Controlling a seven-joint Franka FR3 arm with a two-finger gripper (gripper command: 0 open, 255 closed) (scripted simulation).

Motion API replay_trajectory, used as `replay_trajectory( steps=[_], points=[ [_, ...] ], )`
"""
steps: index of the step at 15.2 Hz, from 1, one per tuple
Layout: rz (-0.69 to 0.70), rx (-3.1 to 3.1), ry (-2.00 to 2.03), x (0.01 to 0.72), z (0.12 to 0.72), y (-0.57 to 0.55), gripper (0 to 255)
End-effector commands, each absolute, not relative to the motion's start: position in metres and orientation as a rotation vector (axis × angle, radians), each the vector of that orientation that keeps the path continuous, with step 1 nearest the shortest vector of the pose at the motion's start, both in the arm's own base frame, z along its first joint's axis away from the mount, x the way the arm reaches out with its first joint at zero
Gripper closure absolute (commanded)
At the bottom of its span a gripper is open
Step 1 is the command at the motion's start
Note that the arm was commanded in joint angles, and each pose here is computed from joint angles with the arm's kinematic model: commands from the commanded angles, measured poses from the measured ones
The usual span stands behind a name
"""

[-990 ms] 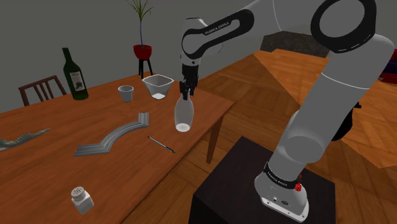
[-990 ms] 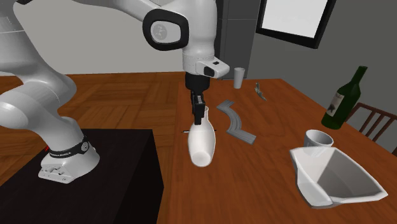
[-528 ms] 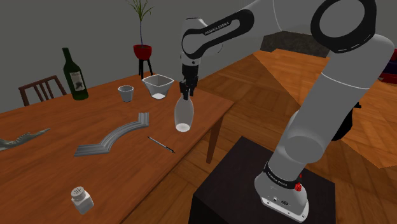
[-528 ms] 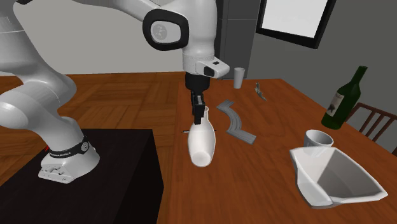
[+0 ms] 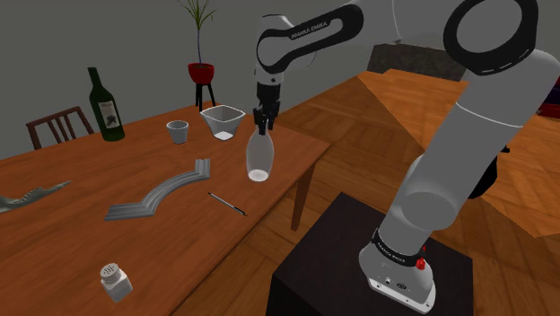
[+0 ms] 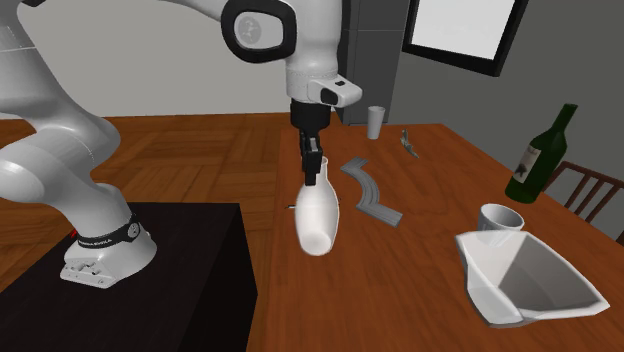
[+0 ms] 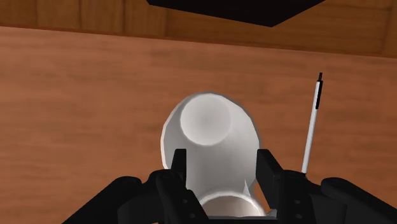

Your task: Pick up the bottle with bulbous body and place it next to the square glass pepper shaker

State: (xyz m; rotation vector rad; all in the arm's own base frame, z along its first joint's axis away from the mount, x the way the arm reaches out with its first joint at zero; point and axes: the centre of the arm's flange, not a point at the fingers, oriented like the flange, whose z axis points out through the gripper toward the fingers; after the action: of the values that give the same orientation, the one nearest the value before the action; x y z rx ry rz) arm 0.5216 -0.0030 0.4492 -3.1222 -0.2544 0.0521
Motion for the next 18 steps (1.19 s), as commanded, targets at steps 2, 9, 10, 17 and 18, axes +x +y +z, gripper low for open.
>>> replay_trajectory(
  steps=[2, 9, 10, 17, 18],
  points=[
    [0.052, -3.122, -0.254, 0.522, 0.467, -0.005, 255],
    [0.052, -3.122, -0.254, 0.522, 0.504, -0.005, 255],
    [0.052, -3.122, -0.254, 0.522, 0.509, -0.005, 255],
    [0.052, -3.122, -0.254, 0.522, 0.546, -0.005, 255],
    [0.052, -3.122, -0.254, 0.522, 0.551, -0.005, 255]
  ],
)
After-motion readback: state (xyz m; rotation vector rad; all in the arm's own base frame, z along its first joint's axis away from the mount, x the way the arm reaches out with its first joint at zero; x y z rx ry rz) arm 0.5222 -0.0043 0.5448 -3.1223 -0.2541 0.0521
